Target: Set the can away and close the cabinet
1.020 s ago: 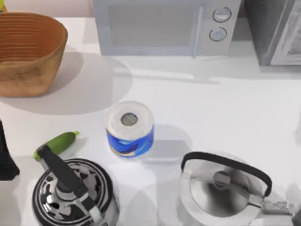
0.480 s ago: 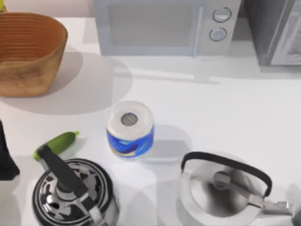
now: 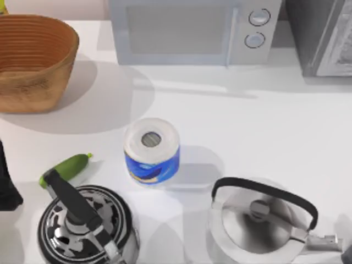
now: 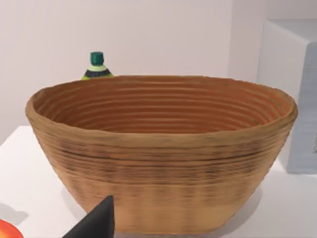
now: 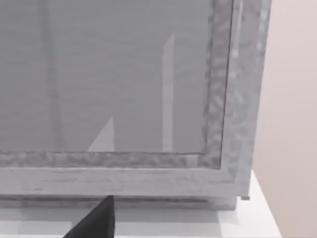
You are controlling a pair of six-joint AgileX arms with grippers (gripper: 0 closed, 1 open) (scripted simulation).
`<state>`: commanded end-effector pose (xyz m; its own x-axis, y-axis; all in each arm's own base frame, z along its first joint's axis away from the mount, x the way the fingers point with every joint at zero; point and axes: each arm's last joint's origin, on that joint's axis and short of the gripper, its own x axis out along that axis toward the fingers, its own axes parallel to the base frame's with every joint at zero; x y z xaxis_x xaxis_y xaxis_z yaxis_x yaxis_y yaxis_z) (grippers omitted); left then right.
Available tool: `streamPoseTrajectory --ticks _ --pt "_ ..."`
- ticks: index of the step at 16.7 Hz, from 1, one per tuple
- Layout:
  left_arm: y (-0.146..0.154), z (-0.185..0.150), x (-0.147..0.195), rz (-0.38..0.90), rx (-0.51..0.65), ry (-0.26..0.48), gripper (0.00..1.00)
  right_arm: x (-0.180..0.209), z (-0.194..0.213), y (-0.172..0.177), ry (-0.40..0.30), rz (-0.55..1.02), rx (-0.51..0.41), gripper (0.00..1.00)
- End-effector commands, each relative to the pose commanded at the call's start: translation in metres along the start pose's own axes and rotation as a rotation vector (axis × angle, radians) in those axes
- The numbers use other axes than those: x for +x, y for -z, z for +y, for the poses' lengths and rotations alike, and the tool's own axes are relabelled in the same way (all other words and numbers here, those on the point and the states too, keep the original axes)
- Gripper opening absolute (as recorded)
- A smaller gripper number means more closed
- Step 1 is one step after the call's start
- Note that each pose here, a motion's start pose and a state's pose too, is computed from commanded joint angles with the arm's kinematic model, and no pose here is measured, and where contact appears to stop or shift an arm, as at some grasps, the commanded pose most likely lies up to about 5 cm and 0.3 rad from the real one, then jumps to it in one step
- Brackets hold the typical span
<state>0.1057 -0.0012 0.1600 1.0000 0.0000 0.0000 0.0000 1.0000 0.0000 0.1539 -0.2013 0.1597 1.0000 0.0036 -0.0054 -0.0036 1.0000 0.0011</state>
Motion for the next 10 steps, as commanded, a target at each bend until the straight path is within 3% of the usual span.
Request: streamPoseTrajectory --ticks 5,10 --pt "0.000 0.000 0.000 0.000 0.000 0.000 1.00 0.006 -0.009 -0.016 0.007 -0.014 -0.044 1.00" --pt "0.000 0.000 0.000 0.000 0.000 0.000 1.00 0.021 -0.038 -0.085 0.039 -0.038 -0.148 1.00"
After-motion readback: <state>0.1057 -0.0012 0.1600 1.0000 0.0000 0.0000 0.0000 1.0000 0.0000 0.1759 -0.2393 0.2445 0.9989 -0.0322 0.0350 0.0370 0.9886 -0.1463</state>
